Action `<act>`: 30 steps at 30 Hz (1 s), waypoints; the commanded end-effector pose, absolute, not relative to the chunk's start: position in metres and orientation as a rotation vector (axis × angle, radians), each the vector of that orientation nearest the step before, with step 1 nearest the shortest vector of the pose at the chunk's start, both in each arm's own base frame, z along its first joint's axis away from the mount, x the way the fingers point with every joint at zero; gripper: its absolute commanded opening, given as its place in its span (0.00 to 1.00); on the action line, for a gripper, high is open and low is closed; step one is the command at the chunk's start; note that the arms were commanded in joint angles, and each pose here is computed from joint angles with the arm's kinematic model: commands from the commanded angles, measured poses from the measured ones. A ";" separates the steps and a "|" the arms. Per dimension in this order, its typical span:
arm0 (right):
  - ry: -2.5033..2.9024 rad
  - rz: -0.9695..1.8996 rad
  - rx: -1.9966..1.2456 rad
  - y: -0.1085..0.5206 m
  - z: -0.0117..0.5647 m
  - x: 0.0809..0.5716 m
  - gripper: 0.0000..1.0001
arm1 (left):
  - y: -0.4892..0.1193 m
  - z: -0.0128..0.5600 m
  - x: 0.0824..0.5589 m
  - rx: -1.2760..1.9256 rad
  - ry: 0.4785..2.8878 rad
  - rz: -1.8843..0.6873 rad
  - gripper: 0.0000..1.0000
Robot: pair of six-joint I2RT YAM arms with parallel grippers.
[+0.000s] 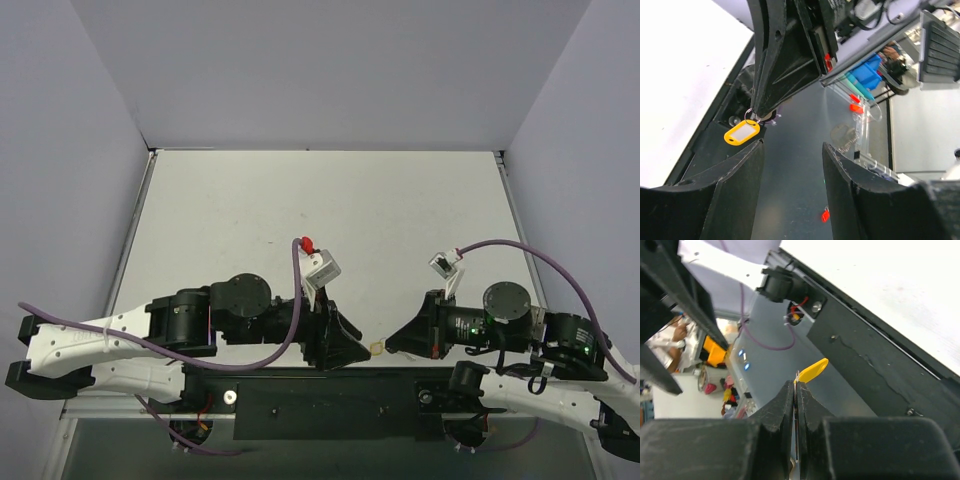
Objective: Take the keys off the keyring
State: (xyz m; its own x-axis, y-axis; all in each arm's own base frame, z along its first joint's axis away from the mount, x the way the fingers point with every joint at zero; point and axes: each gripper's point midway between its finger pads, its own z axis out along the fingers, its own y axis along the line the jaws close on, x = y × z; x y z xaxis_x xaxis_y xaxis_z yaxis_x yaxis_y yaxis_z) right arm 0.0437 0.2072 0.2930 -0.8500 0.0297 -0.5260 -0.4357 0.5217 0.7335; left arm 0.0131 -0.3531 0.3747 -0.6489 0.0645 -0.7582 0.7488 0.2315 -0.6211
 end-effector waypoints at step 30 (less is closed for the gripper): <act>1.899 1.528 -0.644 0.214 0.368 0.018 0.00 | -0.373 0.404 0.012 0.991 1.685 -1.734 0.40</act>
